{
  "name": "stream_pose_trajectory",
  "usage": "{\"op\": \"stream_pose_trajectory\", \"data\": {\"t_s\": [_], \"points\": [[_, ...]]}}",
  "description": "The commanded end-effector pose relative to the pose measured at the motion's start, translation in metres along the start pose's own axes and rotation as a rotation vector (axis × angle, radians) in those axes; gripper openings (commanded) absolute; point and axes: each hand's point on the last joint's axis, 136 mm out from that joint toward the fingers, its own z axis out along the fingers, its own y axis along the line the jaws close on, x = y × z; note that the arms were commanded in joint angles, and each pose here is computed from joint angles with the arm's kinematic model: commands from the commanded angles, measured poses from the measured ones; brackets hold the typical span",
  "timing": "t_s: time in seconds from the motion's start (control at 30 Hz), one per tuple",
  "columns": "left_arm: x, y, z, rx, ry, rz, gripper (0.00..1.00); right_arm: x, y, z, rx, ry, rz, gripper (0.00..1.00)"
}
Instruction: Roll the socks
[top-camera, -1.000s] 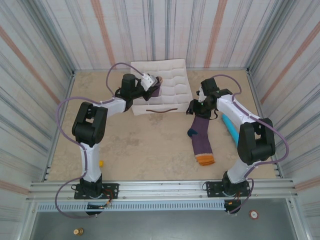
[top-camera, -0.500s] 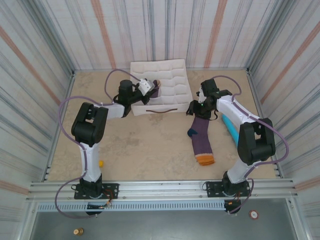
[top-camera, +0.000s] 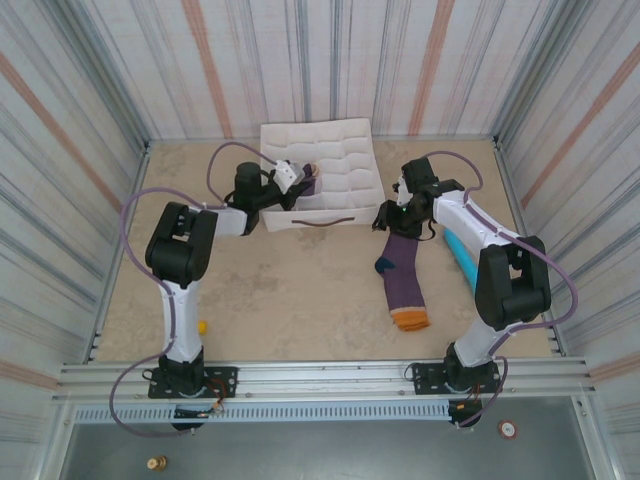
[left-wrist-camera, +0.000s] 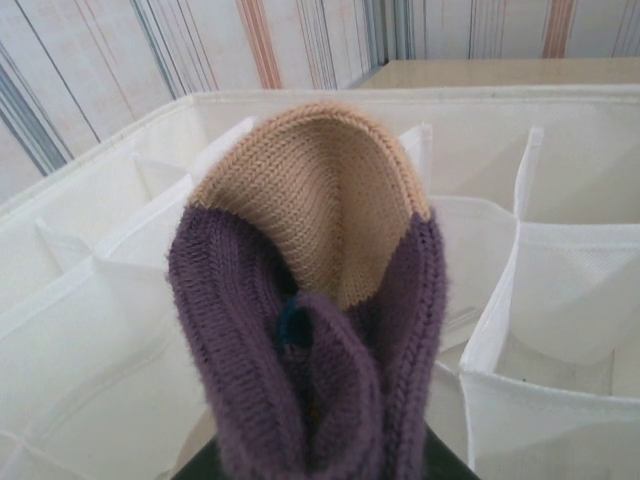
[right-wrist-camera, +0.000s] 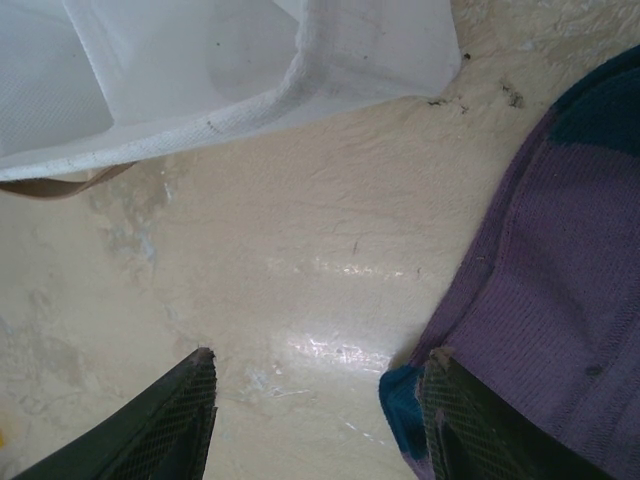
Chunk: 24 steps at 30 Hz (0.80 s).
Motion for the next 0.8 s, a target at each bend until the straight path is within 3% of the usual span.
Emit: {"op": "stream_pose_trajectory", "data": {"t_s": [0.0,0.27,0.3,0.43,0.77], "points": [[0.006,-0.004,0.002,0.028,0.005,0.000,0.00,0.009,0.000,0.001,-0.005,0.033,0.023,0.57],[0.006,-0.003,0.005,0.040,0.019,-0.002,0.00,0.009,-0.001,0.000,-0.003,0.034,0.021,0.57],[0.007,-0.004,0.006,0.050,0.027,-0.002,0.04,0.009,-0.001,-0.001,-0.003,0.032,0.022,0.57],[0.008,-0.004,0.008,0.077,0.058,-0.019,0.43,0.007,-0.001,-0.002,-0.005,0.033,0.020,0.57],[-0.004,0.010,0.004,0.037,0.037,-0.097,0.91,0.004,0.003,-0.012,0.000,0.025,0.001,0.57]]}}
